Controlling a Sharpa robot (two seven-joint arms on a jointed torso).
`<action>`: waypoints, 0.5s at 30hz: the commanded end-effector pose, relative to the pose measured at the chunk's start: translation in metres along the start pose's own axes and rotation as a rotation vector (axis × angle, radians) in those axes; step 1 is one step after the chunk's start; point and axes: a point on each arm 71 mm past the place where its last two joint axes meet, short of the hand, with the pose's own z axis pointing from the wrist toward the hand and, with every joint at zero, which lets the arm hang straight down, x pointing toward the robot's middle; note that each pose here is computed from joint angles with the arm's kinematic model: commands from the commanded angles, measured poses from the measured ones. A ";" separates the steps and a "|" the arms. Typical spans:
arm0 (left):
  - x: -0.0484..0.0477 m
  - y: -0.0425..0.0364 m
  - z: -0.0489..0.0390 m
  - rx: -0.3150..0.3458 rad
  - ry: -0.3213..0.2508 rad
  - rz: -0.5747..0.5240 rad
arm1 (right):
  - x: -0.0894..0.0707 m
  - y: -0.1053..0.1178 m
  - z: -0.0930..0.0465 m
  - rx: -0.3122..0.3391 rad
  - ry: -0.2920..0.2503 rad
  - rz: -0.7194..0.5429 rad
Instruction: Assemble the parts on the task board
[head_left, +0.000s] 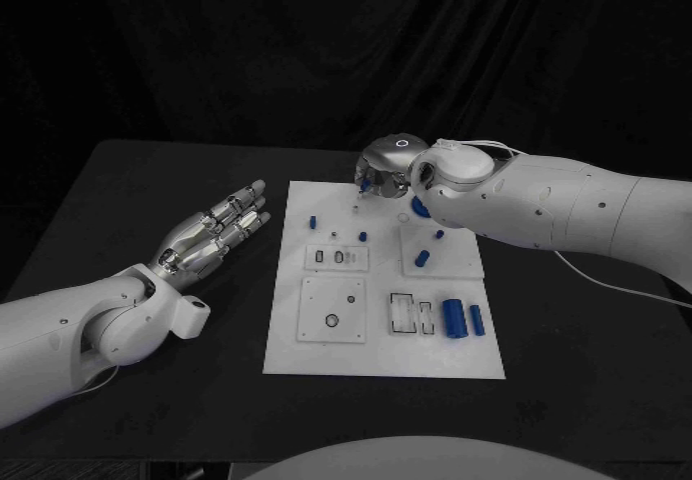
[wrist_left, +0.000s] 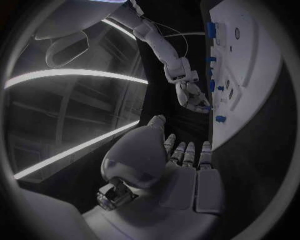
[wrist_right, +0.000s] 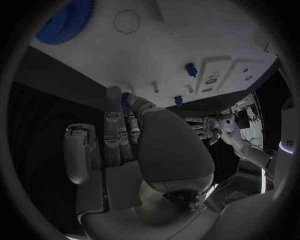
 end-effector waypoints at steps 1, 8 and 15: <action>0.0014 -0.0197 -0.0008 0.269 0.012 -0.011 | 0.003 0.002 -0.001 -0.008 0.015 0.000; 0.0010 -0.0189 -0.0001 0.267 0.013 -0.010 | 0.003 0.002 -0.002 -0.010 0.009 0.021; 0.0014 -0.0175 0.0010 0.264 0.016 -0.012 | 0.003 0.003 -0.002 -0.015 0.001 0.033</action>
